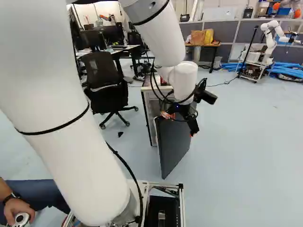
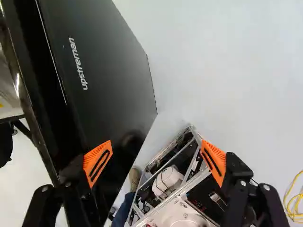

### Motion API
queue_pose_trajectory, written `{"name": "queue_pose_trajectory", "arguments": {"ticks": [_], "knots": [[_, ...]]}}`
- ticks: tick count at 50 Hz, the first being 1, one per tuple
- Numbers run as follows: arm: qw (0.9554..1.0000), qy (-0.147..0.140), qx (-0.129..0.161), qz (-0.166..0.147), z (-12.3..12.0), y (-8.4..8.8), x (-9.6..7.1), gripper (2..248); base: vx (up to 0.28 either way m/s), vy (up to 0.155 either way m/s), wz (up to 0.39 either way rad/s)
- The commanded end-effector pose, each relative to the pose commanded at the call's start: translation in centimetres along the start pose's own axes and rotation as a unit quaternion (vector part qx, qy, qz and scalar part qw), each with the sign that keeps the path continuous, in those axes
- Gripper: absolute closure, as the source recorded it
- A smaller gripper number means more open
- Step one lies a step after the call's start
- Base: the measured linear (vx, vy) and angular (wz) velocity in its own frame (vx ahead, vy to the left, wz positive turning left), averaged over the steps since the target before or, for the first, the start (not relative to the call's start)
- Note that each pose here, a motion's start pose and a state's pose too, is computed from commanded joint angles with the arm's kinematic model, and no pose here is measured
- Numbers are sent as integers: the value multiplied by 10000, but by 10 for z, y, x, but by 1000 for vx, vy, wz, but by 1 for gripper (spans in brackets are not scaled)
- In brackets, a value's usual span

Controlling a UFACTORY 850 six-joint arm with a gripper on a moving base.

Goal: Grab a drink from the fridge

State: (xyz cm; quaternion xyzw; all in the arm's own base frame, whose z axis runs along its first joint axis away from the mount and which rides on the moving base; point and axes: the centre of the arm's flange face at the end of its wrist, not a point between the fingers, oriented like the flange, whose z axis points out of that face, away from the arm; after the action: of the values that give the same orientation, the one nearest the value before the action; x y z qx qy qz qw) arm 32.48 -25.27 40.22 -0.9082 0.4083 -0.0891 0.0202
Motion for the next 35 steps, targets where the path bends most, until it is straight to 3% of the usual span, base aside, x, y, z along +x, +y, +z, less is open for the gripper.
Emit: {"name": "queue_pose_trajectory", "arguments": {"ticks": [35], "knots": [[9954,4,55,-953,4,-62,-23,3,0,0,0]]}}
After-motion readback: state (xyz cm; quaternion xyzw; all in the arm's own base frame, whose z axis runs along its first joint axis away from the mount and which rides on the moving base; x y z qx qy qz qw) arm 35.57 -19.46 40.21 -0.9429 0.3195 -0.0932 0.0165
